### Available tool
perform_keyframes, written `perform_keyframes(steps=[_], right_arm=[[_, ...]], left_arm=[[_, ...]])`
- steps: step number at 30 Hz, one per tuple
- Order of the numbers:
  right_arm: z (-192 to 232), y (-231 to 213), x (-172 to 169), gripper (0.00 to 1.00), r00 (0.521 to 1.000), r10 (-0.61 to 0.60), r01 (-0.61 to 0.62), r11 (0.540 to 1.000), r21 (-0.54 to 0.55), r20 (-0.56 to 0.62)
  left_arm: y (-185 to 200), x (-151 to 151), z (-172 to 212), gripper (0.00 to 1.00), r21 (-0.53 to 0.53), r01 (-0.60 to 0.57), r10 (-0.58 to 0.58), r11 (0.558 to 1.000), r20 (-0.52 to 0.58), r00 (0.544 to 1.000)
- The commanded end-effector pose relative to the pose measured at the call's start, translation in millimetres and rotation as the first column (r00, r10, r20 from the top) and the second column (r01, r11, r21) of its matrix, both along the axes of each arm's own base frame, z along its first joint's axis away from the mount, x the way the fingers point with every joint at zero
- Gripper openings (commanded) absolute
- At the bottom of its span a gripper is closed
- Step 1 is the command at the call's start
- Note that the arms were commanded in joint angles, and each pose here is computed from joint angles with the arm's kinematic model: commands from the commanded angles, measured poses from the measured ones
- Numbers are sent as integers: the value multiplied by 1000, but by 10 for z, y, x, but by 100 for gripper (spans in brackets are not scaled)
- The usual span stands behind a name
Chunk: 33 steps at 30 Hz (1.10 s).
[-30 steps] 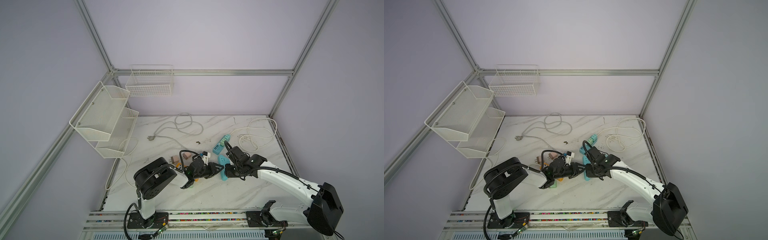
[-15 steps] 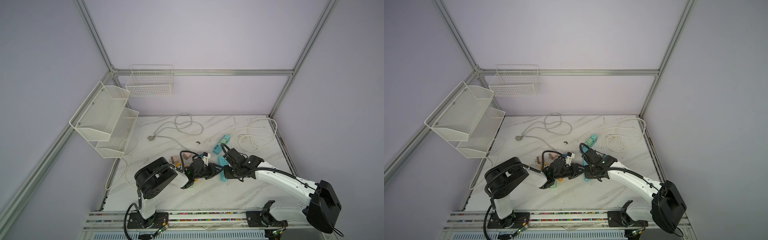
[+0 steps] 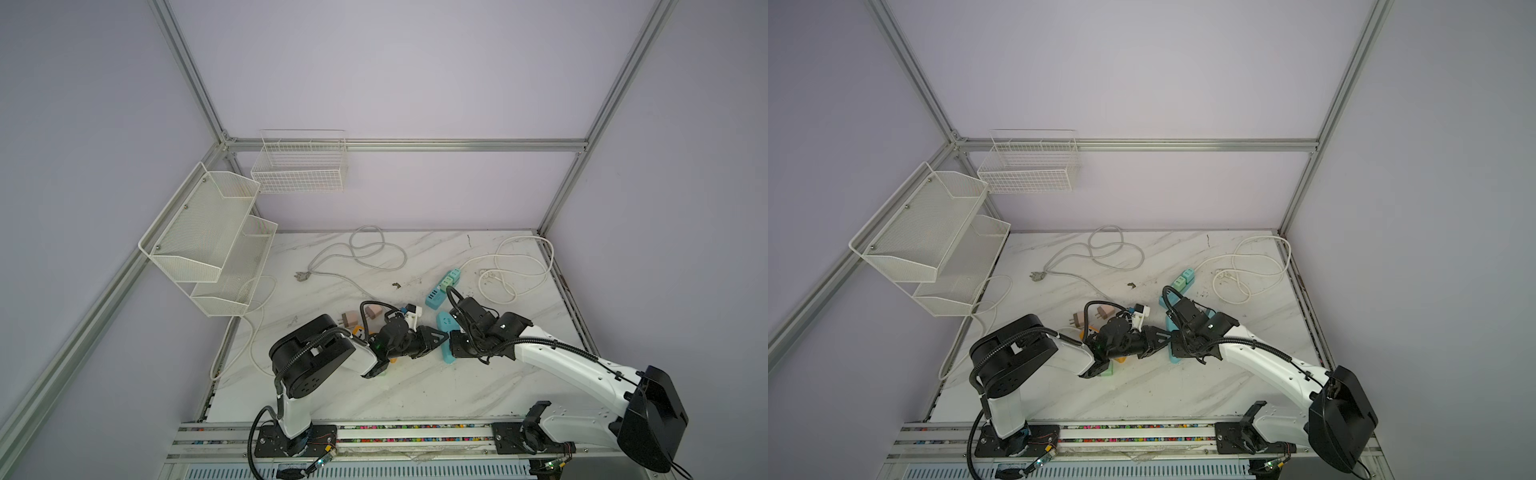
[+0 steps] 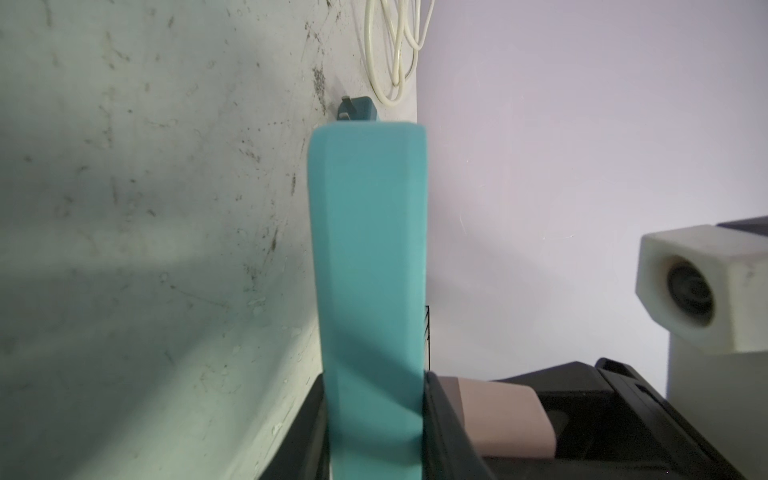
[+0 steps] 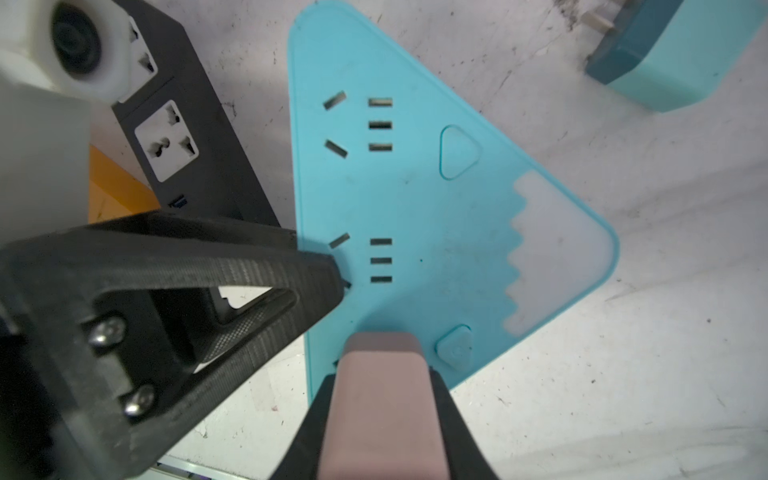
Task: Pull the plug off the socket
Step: 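Pull the pink plug from the strip with the right gripper while the left clamps it, then lift the pink plug away from the teal strip with the right gripper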
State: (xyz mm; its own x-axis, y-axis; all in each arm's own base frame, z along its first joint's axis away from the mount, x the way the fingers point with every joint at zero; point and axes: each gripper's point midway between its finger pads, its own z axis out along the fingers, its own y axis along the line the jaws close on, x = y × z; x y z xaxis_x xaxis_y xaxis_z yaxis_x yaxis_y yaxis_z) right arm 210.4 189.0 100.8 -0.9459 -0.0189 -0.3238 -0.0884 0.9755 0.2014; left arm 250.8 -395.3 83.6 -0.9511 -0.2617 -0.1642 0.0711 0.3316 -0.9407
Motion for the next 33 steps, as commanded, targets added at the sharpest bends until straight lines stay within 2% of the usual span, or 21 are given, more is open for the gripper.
perform_keyframes(steps=[1, 4, 6, 10, 13, 17, 20, 24, 29, 33], right_arm=[[199, 230, 250, 7, 994, -6, 1, 999, 47, 109], [204, 208, 224, 7, 994, -12, 6, 999, 53, 107], [230, 90, 223, 9, 990, -42, 37, 999, 36, 134], [181, -155, 227, 9, 987, -115, 109, 992, 59, 109], [219, -177, 265, 9, 984, -132, 125, 990, 65, 120], [210, 187, 252, 8, 994, -21, 8, 993, 116, 110], [114, 261, 226, 9, 996, 8, -13, 998, 59, 89], [248, 54, 252, 11, 987, -81, 75, 996, 49, 136], [238, -320, 298, 13, 972, -199, 191, 979, 71, 126], [295, -228, 352, 12, 980, -143, 137, 989, 54, 140]], left_arm=[[45, -179, -276, 0, 81, 61, -57, 995, -53, 997], [48, -183, -287, 0, 82, 61, -57, 995, -56, 997], [51, -195, -291, 0, 83, 63, -59, 995, -57, 997], [51, -207, -290, 0, 81, 67, -62, 994, -56, 996], [43, -213, -283, 0, 78, 71, -66, 994, -56, 996], [30, -204, -275, 0, 76, 72, -68, 995, -55, 996], [6, -190, -254, 0, 69, 72, -69, 995, -50, 996], [14, -207, -280, 0, 75, 73, -69, 995, -55, 996], [43, -230, -317, 0, 77, 73, -68, 994, -61, 996], [29, -227, -313, 0, 73, 76, -71, 994, -63, 995]])
